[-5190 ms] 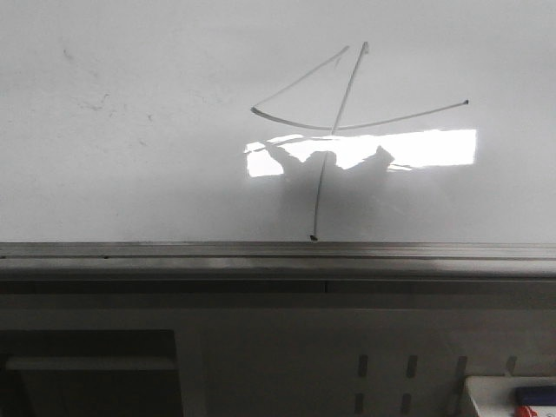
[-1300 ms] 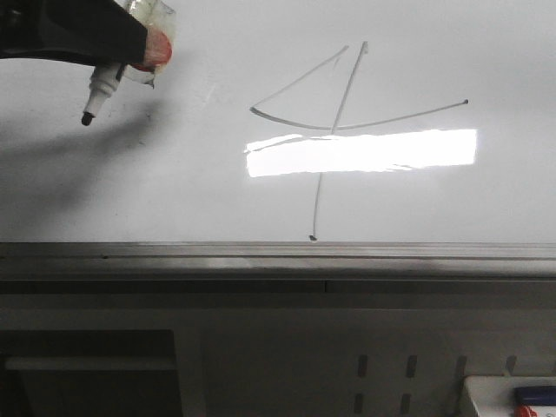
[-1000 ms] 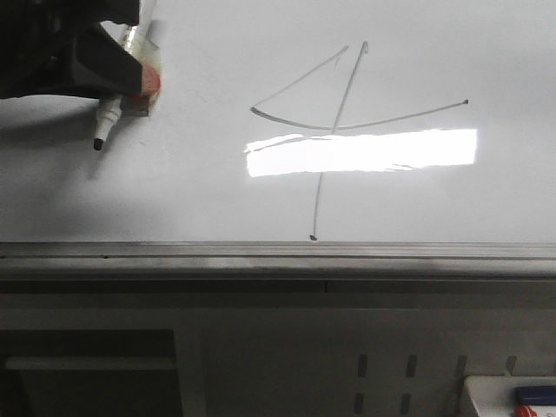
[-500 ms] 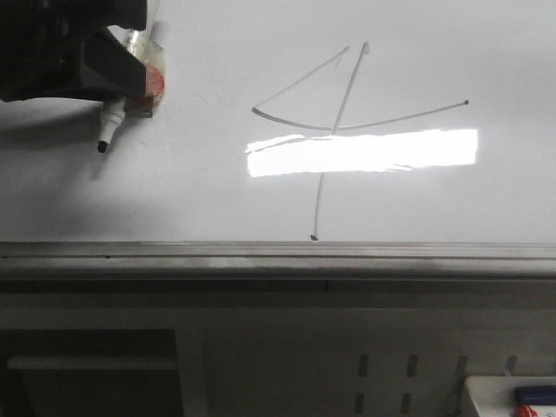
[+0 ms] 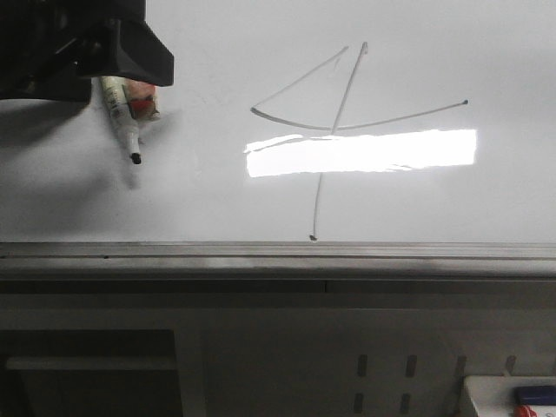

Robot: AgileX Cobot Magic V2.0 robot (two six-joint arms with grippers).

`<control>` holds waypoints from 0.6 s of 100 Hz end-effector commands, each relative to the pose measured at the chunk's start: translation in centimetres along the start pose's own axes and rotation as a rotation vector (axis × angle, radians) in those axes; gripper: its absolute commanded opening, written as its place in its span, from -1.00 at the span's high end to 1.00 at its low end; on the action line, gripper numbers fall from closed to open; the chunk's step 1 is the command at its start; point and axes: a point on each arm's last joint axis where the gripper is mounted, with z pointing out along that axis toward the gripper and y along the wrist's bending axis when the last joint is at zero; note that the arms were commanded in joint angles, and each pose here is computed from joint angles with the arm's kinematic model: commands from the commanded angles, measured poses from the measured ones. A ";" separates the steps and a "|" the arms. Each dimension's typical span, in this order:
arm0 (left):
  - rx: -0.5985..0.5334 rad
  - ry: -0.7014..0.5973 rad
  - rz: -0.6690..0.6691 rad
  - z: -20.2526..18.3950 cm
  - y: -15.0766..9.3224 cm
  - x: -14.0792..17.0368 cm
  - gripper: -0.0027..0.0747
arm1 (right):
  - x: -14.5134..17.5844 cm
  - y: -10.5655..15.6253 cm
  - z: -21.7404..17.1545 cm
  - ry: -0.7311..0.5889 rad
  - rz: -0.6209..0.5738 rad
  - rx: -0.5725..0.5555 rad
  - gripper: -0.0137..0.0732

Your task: Write number 4 on whiteboard

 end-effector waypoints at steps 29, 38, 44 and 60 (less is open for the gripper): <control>0.072 -0.328 0.121 -9.1 0.4 -3.6 0.26 | -0.9 -1.1 -1.3 -0.150 0.000 0.129 0.79; 0.099 -0.376 0.150 -11.7 1.0 -2.4 0.67 | 0.4 -1.4 -2.1 -0.170 0.017 0.188 0.79; 0.122 -0.405 0.147 -13.2 1.4 -1.4 0.97 | 1.8 -1.7 -2.8 -0.177 0.044 0.248 0.79; 0.151 -0.468 0.138 -15.6 2.6 1.0 0.98 | 5.8 -2.8 -5.3 -0.234 0.121 0.469 0.79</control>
